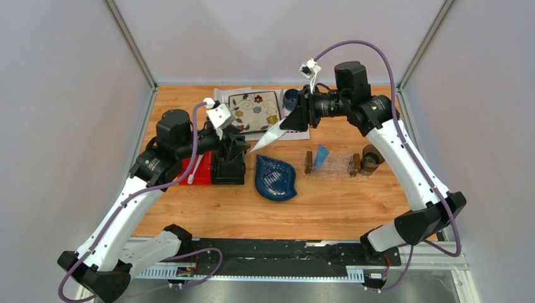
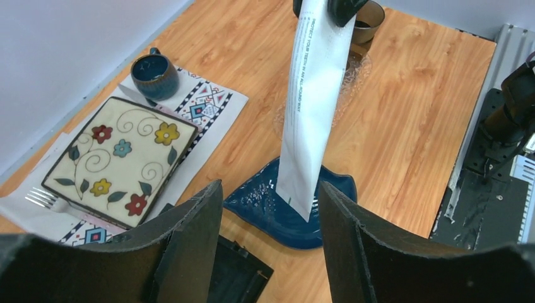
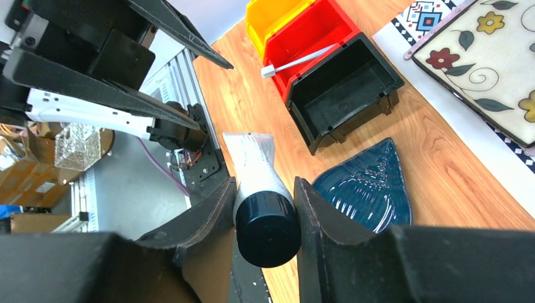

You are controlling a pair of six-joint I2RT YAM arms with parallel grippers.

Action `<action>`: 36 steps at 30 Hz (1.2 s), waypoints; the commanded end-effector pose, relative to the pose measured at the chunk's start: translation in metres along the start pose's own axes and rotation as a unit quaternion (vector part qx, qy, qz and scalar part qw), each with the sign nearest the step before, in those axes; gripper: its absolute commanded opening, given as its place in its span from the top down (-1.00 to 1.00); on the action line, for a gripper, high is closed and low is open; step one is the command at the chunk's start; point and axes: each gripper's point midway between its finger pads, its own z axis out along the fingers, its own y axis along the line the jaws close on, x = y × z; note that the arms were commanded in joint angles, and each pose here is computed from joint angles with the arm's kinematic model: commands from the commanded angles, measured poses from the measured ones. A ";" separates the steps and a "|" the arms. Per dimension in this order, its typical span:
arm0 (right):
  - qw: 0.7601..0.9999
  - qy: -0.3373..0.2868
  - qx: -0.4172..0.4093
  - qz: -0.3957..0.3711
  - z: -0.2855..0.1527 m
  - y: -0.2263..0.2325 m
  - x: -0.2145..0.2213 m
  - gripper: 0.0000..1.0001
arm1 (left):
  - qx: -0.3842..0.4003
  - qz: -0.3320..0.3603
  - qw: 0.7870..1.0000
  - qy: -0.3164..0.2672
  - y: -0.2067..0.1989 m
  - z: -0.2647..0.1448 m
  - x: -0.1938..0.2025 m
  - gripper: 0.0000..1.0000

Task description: Prepare toiletry sets of a toothbrush and toothpaste on the tray

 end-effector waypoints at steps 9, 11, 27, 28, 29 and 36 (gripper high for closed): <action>0.999 -0.042 -0.024 0.017 -0.010 0.017 -0.031 1.00 | 0.044 -0.031 0.997 -0.058 -0.009 0.015 -0.026 -0.55; 0.999 -0.047 -0.019 0.017 -0.012 0.017 -0.034 1.00 | 0.051 -0.034 0.997 -0.055 -0.010 0.019 -0.022 -0.56; 0.998 -0.057 -0.019 0.035 -0.014 0.013 -0.041 1.00 | 0.070 -0.031 0.996 -0.038 -0.019 0.034 -0.004 -0.61; 0.997 -0.058 -0.023 0.034 -0.014 0.015 -0.041 1.00 | 0.067 -0.029 0.997 -0.034 -0.018 0.035 -0.002 -0.61; 0.997 -0.057 -0.023 0.036 -0.014 0.015 -0.040 1.00 | 0.064 -0.025 0.997 -0.033 -0.016 0.037 -0.001 -0.61; 0.997 -0.061 -0.032 0.037 -0.016 0.020 -0.039 1.00 | 0.031 -0.002 0.999 -0.024 -0.005 0.044 0.004 -0.63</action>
